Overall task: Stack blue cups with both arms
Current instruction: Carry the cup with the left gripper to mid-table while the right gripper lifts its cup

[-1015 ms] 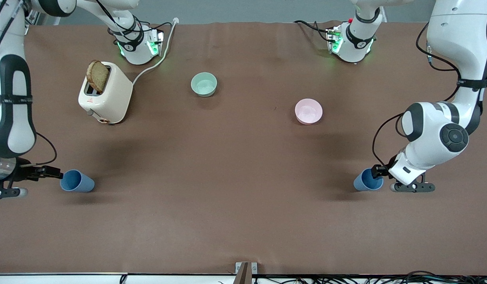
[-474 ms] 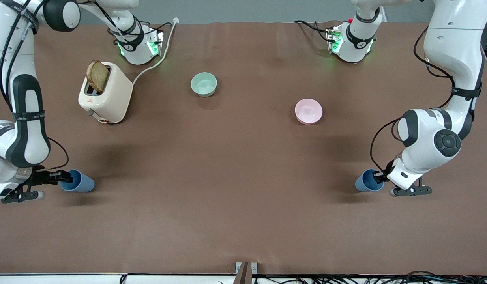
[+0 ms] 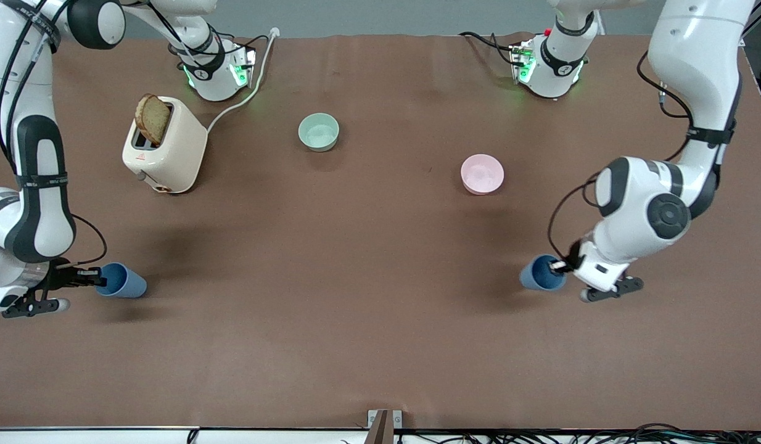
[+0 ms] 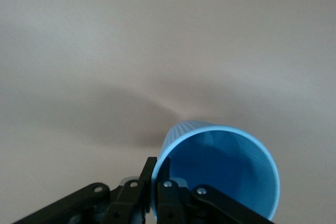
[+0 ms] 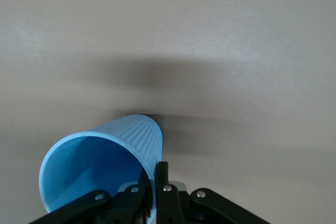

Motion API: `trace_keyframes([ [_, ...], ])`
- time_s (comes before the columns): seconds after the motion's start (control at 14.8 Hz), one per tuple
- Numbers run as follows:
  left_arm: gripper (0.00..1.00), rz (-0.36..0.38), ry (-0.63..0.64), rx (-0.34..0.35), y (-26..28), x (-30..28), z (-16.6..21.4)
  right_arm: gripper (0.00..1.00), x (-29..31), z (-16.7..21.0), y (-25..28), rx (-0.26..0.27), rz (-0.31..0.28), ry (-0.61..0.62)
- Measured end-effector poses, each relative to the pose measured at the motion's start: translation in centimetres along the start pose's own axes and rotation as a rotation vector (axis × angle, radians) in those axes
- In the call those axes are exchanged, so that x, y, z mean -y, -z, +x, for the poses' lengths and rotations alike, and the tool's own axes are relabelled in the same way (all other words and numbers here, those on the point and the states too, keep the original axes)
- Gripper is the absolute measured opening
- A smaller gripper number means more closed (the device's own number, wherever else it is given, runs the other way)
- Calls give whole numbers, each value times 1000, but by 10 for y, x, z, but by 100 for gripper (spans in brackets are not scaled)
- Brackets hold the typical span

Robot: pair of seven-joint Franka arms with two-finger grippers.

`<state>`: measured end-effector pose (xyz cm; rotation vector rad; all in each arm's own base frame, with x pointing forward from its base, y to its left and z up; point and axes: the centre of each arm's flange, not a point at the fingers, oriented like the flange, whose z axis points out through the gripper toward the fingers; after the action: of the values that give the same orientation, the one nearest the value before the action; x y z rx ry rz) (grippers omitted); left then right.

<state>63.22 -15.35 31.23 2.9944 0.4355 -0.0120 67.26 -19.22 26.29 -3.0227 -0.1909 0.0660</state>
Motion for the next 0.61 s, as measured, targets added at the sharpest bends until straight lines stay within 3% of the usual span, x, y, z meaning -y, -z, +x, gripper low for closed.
trace_keyframes([
  [0.34,5,-51,159,30,18,-120,-85,6,25,-9,103,-7,54,-58],
  [0.47,5,-54,203,44,13,-163,-119,6,45,-22,156,0,37,-92],
  [0.61,5,-33,223,51,-1,-195,-153,6,75,-34,205,2,-23,-93],
])
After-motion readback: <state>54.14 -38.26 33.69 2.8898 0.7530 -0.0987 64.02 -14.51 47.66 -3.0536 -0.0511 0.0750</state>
